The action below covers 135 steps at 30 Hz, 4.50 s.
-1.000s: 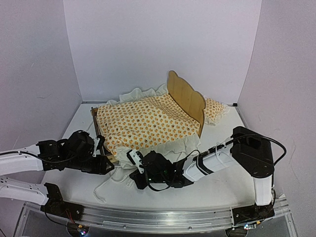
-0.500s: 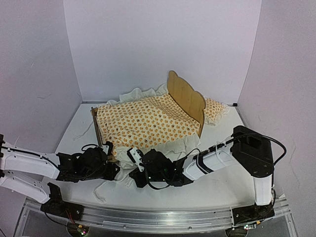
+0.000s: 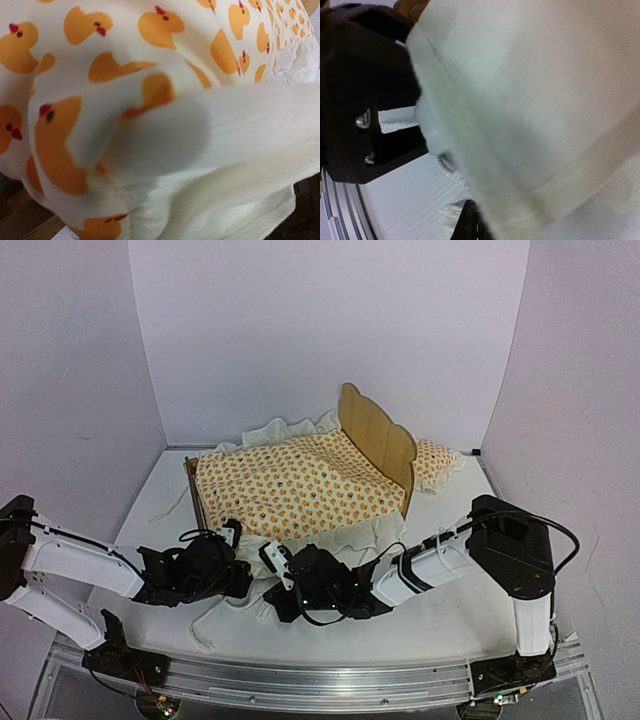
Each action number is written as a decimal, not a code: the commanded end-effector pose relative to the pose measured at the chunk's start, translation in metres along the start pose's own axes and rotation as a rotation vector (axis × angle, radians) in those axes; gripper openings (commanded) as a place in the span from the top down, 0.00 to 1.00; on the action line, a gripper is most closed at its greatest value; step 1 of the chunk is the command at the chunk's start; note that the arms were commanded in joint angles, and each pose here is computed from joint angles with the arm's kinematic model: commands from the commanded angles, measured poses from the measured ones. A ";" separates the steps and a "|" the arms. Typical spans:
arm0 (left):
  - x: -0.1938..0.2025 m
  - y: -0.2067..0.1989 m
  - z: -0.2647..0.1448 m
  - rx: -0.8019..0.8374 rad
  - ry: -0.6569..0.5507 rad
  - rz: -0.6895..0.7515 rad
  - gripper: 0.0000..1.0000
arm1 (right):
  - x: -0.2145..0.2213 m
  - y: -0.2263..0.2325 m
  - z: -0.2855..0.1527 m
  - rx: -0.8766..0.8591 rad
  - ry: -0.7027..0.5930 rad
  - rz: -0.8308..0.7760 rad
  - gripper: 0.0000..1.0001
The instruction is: Set up the pet bed
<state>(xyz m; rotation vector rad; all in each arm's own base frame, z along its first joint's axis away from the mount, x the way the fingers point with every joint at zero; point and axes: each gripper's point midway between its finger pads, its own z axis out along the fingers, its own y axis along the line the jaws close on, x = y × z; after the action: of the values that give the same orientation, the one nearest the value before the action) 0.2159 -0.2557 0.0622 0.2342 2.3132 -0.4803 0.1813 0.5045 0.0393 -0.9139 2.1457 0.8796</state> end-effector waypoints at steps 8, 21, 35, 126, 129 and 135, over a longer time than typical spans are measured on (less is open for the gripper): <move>-0.051 -0.019 0.009 -0.044 -0.148 -0.013 0.77 | -0.025 0.008 -0.014 -0.028 -0.076 0.018 1.00; -0.038 -0.013 -0.022 -0.008 -0.043 -0.006 1.00 | -0.044 0.018 0.020 -0.092 -0.095 -0.093 1.00; -0.018 -0.011 -0.043 0.057 0.109 0.061 1.00 | -0.069 -0.012 0.026 0.035 -0.162 -0.197 1.00; -0.043 0.028 -0.062 0.294 -0.013 -1.094 1.00 | -0.079 0.025 0.021 -0.288 -0.195 -0.032 0.73; -0.043 0.030 -0.066 0.284 -0.012 -1.089 1.00 | -0.052 0.025 0.007 -0.242 -0.068 0.065 0.61; -0.048 0.030 -0.073 0.283 -0.027 -1.074 1.00 | 0.017 0.050 -0.017 -0.180 0.234 -0.013 0.39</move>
<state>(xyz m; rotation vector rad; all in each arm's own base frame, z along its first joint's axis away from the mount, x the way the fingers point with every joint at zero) 0.2057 -0.1965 0.1070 -0.9761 2.2213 -1.2762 0.1713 0.5273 0.0401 -1.0485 2.1823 1.1101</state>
